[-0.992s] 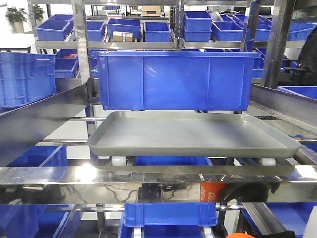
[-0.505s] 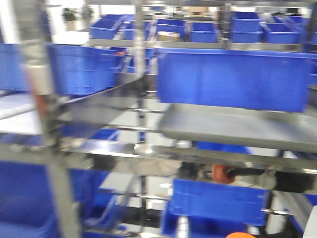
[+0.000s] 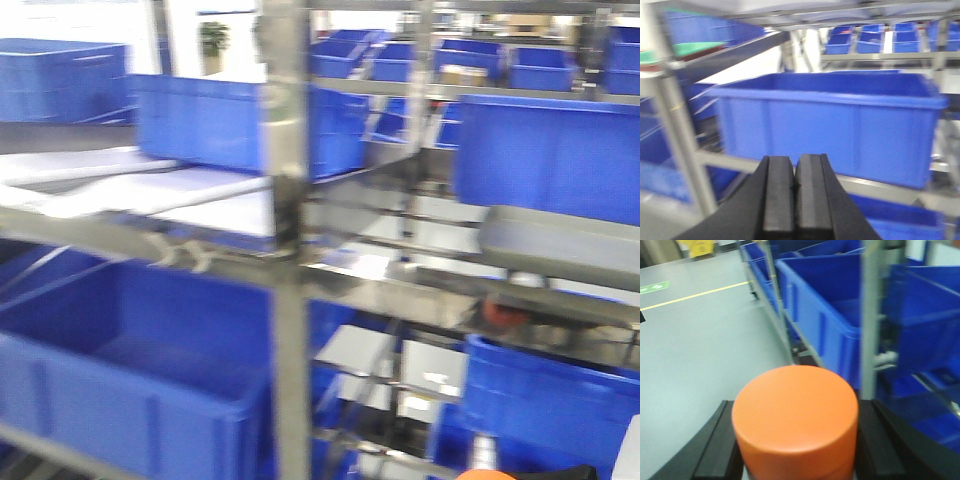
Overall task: Grab orange capacitor from left shelf to right conveyor
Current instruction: 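Drive the base to the round green conveyor holding the cylinder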
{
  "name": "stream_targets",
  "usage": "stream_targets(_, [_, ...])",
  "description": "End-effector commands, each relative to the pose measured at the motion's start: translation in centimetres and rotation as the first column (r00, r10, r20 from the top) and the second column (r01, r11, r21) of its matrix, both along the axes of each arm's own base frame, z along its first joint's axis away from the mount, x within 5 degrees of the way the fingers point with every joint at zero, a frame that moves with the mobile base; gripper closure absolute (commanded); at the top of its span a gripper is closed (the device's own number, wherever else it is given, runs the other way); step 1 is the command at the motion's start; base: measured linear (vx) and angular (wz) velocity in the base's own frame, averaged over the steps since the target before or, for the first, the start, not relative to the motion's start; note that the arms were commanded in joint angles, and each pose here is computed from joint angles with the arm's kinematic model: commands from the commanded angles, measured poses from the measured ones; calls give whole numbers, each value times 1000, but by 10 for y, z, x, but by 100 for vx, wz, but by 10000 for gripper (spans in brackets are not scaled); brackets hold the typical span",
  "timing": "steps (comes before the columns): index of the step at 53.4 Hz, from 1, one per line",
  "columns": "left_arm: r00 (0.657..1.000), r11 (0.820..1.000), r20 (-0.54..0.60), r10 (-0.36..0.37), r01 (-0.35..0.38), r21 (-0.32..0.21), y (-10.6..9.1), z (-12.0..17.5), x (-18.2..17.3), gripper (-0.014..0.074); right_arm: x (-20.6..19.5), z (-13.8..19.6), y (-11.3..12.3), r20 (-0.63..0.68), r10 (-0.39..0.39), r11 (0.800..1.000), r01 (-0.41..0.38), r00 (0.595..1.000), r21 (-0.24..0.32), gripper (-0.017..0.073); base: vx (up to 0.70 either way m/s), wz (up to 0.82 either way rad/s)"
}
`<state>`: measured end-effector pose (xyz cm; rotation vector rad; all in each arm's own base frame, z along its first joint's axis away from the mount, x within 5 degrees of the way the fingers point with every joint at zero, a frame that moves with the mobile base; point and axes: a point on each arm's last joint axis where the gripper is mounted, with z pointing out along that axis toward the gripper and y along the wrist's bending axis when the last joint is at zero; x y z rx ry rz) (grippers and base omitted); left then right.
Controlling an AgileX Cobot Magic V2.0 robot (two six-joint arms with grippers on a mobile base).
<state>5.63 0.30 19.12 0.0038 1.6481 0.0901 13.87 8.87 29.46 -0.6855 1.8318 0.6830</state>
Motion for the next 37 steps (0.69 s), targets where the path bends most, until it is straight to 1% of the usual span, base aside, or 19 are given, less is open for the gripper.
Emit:
stream_targets(1, [998,1000,62,6,-6,-2,0,-3,1,599,2,12,0,28,-18,999,16,999,49,226,-10,49])
stream_targets(18, [998,1000,62,6,-6,-2,0,-3,1,599,2,12,0,28,-18,999,16,999,49,226,-10,51])
stream_targets(37, [998,1000,62,6,-6,-2,0,-3,1,599,2,12,0,28,-17,999,15,999,49,226,-10,59])
